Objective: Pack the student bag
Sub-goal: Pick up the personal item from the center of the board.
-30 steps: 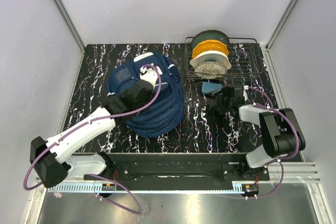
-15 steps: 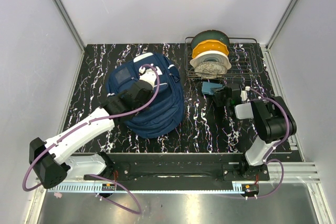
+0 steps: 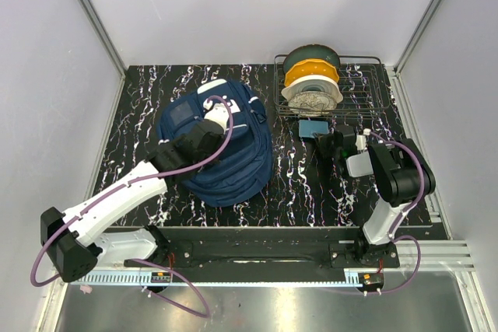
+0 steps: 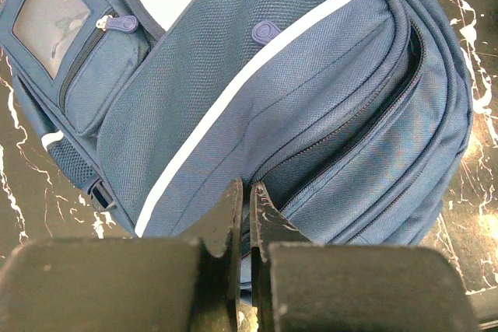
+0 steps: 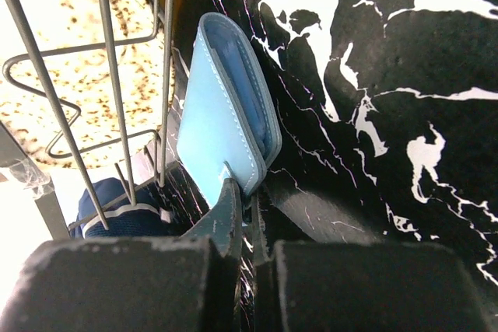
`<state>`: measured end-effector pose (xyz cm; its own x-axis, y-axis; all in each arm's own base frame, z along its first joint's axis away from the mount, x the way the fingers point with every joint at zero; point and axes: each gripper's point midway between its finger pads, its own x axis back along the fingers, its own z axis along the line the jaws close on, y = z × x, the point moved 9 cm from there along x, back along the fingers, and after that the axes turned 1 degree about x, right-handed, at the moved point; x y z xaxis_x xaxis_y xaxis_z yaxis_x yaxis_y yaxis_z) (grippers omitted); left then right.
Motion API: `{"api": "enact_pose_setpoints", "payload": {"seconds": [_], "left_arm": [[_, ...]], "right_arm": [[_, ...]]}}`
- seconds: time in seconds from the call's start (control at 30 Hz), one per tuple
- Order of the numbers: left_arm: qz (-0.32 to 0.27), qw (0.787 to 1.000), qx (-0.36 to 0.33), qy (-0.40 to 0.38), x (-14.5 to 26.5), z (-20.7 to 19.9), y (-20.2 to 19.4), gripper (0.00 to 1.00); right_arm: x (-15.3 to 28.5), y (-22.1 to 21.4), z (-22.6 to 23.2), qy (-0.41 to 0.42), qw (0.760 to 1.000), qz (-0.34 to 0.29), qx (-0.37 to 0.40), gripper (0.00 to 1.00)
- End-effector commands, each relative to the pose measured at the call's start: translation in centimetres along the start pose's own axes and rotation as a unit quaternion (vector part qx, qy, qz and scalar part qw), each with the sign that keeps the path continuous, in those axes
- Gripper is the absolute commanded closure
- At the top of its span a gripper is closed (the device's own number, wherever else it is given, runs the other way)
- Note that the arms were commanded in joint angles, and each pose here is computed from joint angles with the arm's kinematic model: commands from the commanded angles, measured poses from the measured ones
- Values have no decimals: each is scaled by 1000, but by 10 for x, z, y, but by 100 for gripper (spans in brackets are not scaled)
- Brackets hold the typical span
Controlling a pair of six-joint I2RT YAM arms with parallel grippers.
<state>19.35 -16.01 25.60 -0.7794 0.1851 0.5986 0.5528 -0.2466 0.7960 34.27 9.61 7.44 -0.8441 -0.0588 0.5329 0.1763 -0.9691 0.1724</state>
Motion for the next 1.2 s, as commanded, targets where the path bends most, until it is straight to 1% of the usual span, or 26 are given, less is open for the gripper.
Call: {"api": "enact_pose_setpoints", "payload": {"seconds": [0.0,0.1,0.3,0.5,0.53,0.63,0.7,0.73,0.83,0.87,0.97,1.0,1.03,1.1,1.13,1.17], "left_arm": [[-64,997,49,-14,20,3,26,100],[-65,997,51,-13,21,3,26,100],[-66,996,52,-7,21,4,27,100],[-66,997,49,-5,20,5,27,100],[-66,997,47,-4,19,5,27,100],[-63,997,45,-2,17,4,26,100],[-65,997,46,-2,17,4,28,100],[-67,997,47,-3,16,3,28,100],[-67,997,48,-5,16,2,31,100],[-69,996,49,-6,17,2,33,100],[-71,996,50,-6,17,1,35,100],[-71,996,50,-6,17,1,35,100],[-70,996,52,-6,16,1,35,100],[-70,996,53,-4,16,1,36,100],[-72,996,54,-4,16,1,38,100],[-72,996,55,-1,16,1,38,100]], "right_arm": [[2,-1,-23,-35,999,1,31,100],[12,-2,-15,-17,999,17,42,100],[53,-5,-3,25,996,58,55,100],[114,-3,20,71,986,99,115,100],[131,-1,26,83,984,99,126,100],[162,3,40,113,978,99,147,100],[177,3,50,138,971,112,160,100],[186,4,54,142,968,120,171,100],[197,-2,71,173,951,172,192,100],[202,-6,75,186,941,203,198,100],[205,-22,94,209,916,259,222,100],[207,-30,98,214,909,274,229,100],[209,-44,106,222,896,298,242,100],[211,-58,112,226,888,313,251,100],[213,-70,114,234,880,328,251,100],[214,-74,116,237,879,331,250,100]]}}
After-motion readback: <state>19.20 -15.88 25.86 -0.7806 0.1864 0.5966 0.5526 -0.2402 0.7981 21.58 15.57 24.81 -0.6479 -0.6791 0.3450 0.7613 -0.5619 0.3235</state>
